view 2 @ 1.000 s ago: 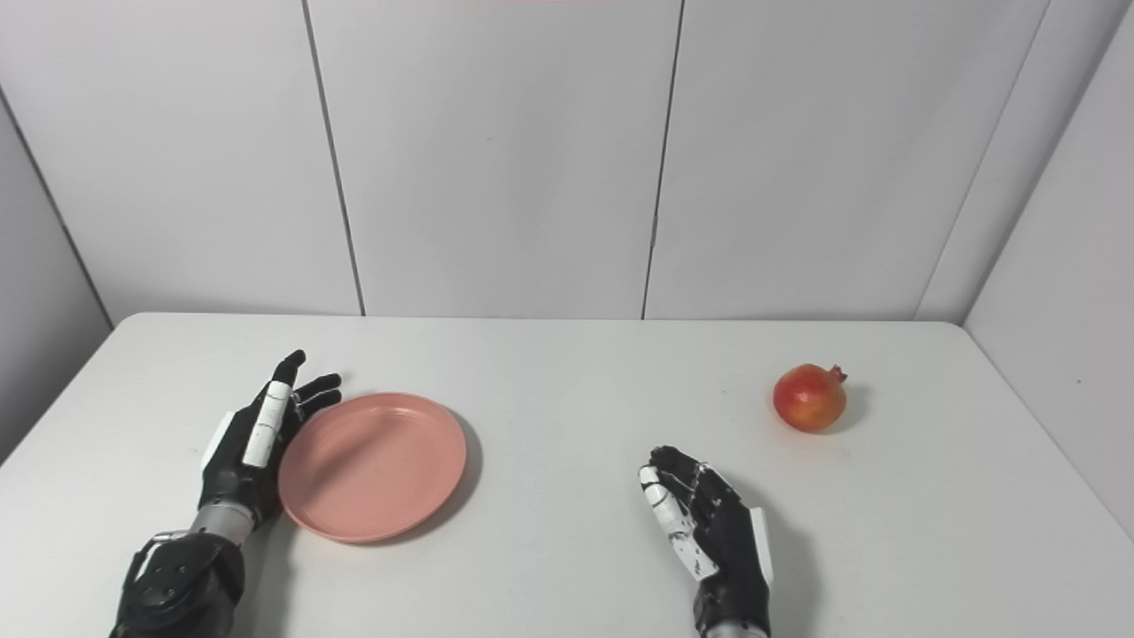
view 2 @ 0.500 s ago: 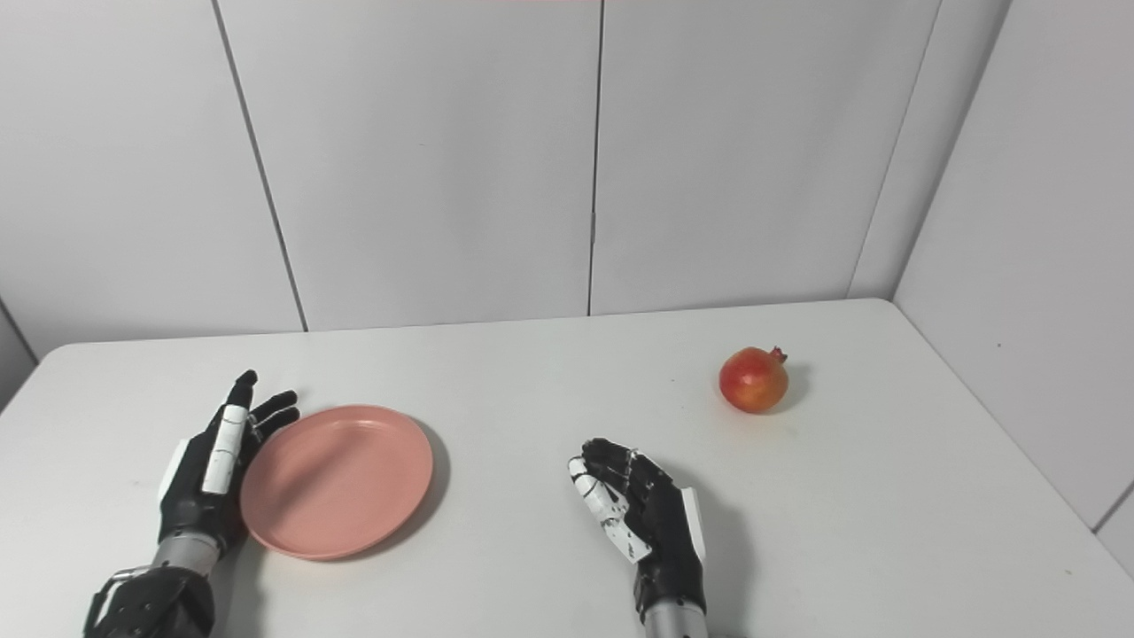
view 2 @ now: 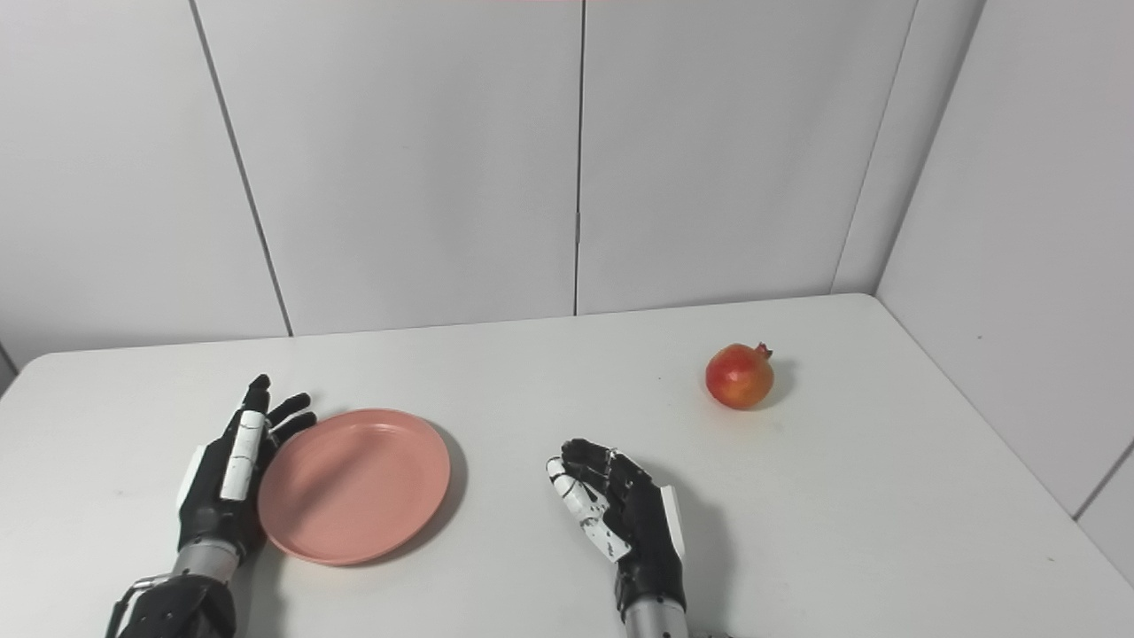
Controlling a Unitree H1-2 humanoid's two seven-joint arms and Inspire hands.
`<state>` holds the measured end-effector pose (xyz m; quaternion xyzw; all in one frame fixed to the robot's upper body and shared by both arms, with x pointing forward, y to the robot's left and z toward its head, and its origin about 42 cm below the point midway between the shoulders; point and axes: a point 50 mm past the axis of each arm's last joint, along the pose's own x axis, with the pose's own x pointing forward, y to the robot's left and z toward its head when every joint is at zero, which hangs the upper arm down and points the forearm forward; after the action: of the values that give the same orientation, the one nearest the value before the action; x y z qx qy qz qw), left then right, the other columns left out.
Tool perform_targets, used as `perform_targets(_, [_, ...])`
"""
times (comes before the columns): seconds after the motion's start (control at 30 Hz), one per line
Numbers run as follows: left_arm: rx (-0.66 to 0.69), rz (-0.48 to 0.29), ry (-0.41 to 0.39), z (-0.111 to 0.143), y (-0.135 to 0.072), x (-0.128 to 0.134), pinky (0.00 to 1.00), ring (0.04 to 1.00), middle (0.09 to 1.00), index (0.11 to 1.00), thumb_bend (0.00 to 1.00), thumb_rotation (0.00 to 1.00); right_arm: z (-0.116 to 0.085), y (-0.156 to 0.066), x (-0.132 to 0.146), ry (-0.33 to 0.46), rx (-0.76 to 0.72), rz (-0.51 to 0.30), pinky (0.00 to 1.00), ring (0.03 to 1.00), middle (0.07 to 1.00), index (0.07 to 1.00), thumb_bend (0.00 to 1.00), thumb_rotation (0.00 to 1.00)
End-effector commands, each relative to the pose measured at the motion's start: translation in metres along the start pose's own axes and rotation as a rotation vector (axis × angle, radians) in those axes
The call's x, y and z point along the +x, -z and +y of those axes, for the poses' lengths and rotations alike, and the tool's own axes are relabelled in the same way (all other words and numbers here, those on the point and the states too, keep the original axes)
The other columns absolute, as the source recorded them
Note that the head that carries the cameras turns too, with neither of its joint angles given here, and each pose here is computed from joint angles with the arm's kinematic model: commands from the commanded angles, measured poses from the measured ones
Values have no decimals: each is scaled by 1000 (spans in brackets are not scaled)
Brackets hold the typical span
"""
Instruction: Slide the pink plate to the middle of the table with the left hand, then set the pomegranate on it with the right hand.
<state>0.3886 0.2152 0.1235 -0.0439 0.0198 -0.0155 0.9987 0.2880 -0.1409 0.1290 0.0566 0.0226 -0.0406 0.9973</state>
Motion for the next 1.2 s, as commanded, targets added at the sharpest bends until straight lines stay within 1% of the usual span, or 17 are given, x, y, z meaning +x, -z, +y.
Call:
perform_targets(0.0, [9,-51,30,-13,-11,3,1000,780,804,962,842,814,14,-6,2,-35,10,5,875,735,717,612,538,428])
perform_targets(0.17, [8,-57,41,-12,-11,3,1000,783,794,952,859,810,18,-6,2,-33,2,9,887,729,721,615,539,426])
perform_targets(0.27, [-5,-42,40,-10,-10,3,1000,790,798,964,869,810,22,-5,2,-32,-5,13,891,732,726,617,541,425])
perform_targets(0.33, [-19,-36,36,-10,-10,4,1000,782,776,969,891,804,24,-5,3,-31,-7,15,903,734,727,616,536,412])
perform_targets(0.37, [-27,-35,37,-10,-9,4,1000,781,770,976,883,795,24,-5,3,-31,-8,16,907,736,725,615,532,403])
perform_targets(0.53, [-29,-32,42,-12,-7,1,1000,783,762,972,872,789,22,-6,2,-35,-14,13,884,742,718,596,552,422])
perform_targets(0.63, [-26,-24,41,-15,-7,0,1000,780,758,980,891,785,20,-8,0,-30,-6,11,894,730,717,606,549,389])
perform_targets(0.8, [-27,-26,44,-21,-9,-3,1000,777,773,978,870,799,12,-9,-1,-32,-16,10,893,727,723,620,542,397])
perform_targets(0.87, [-37,-27,40,-23,-10,-5,1000,771,775,976,854,798,9,-10,-1,-33,-33,1,877,733,726,627,542,428])
perform_targets(0.93, [-40,-25,35,-24,-12,-6,1000,772,777,981,852,801,5,-10,-1,-36,-59,-28,869,735,727,631,543,449])
perform_targets(1.0, [-45,-23,30,-25,-14,-6,1000,777,781,991,838,809,2,-13,-2,-38,-92,-86,848,735,728,646,587,543])
perform_targets(1.07, [-50,-23,27,-25,-16,-6,1000,781,785,998,826,810,1,-18,-2,-38,-128,-145,855,746,732,668,626,614])
perform_targets(1.17, [-49,-24,24,-24,-17,-5,1000,783,787,1000,825,816,0,-26,-2,-36,-173,-207,860,768,781,727,648,714])
